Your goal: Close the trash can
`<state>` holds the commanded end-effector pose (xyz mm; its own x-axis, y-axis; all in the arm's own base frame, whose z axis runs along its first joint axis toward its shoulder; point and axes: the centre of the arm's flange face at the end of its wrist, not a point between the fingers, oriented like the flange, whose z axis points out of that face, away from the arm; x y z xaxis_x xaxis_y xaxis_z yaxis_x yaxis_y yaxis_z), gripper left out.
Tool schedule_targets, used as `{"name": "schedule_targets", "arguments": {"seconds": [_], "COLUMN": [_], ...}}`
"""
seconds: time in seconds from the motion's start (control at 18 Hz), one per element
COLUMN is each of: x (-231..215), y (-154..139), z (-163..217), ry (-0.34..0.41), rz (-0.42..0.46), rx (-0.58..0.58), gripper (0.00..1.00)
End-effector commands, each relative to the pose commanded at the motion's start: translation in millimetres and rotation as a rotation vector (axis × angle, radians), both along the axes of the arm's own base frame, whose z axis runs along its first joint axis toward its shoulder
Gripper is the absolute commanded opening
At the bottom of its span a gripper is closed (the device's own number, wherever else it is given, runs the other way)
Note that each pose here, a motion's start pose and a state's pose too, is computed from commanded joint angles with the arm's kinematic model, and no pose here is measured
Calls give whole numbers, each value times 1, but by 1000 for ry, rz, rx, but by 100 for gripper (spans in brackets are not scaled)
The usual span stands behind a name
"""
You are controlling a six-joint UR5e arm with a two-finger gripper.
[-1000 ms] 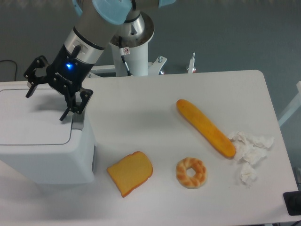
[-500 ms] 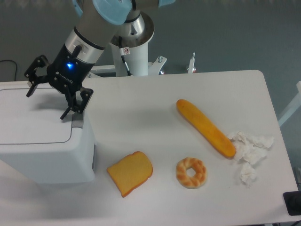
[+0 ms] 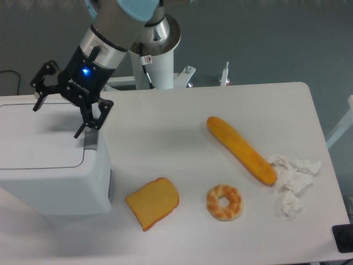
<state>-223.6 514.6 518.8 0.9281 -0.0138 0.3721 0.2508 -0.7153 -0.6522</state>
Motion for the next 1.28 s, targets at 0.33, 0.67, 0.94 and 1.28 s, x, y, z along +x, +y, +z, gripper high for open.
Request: {"name": "schedule_targets", "arguments": {"seconds": [0.33, 0.67, 0.94, 1.28], "x": [-76, -126, -154, -171], "y": [-41, -75, -106, -145], "z": [22, 23, 10, 14], "ry": [120, 305, 485, 612], "rz": [84, 45, 63, 156], "rx": [49, 64, -111, -319], "gripper": [100, 100, 100, 100]}}
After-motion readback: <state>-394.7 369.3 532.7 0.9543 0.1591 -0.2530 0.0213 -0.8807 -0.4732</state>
